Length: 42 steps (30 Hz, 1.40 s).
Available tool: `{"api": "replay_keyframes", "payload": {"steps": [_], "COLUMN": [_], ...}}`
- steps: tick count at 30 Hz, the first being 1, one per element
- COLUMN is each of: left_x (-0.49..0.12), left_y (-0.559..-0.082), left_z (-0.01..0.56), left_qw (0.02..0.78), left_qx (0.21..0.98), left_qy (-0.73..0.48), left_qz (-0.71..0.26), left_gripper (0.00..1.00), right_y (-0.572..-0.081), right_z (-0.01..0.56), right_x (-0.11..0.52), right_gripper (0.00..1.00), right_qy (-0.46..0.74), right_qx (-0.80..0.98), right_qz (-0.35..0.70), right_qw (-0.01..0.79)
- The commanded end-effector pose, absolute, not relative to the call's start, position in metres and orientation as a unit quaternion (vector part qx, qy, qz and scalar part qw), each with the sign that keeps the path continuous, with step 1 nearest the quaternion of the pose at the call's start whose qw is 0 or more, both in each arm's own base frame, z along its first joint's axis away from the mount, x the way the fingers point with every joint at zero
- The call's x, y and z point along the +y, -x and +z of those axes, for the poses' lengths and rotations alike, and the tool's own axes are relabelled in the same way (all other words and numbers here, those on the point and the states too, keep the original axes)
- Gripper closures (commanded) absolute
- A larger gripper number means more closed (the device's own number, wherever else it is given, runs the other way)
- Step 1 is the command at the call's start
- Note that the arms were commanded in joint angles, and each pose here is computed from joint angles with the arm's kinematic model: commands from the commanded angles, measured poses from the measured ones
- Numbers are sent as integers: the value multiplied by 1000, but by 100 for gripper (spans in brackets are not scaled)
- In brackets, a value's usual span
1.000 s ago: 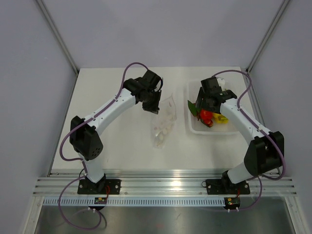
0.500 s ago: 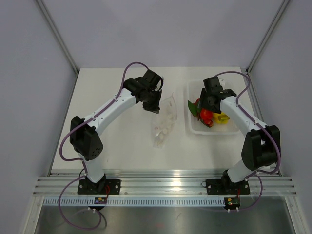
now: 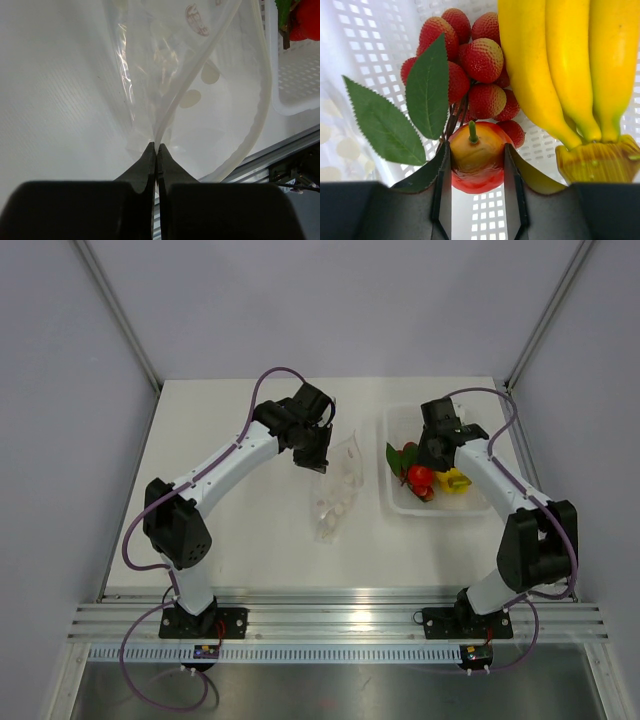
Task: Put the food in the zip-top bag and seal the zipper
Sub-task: Pick up the fake fruit from the bin, then place the fake fruit in the zipper food storage bag.
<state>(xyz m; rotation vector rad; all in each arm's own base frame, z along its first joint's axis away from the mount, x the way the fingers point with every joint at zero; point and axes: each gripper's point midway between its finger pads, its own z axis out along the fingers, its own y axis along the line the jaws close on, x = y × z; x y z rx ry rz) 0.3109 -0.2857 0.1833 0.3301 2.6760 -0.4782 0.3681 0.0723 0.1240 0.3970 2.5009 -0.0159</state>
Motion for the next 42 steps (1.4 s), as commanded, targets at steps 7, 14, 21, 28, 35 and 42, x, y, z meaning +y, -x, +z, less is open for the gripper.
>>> {"api": "replay_keyframes", "payload": {"steps": [7,14,21,28,35,42], "left_x": [-294,-294,-294,-292,-292,-293], "left_y": [-317,-316,-317,-318,-318,-319], "left_z": [193,190,192,193,196,198], "left_qw": [218,216,219,219,221,223], "left_qx": [950,951,951,952,951,950], "left_qy": [-121,-121,-119,-116,-115,-114], "left_qz": [-187,-186,-185,-181,-182,-185], "left_gripper": [100,100,100,100,100,100], "right_y": [-352,-345,-338,-335,-336,-340], "right_z": [189,240,284,285,253,272], "right_x": [64,90,159,227,268,234], "right_gripper": [92,92,92,92,37,26], "right_qy": [-182,-165,-99,-48,-4,-34], "right_qx": [910,894,885,885,905,890], "right_qz": [21,105,148,191,189,142], "right_qw": [371,402,431,421,382,432]}}
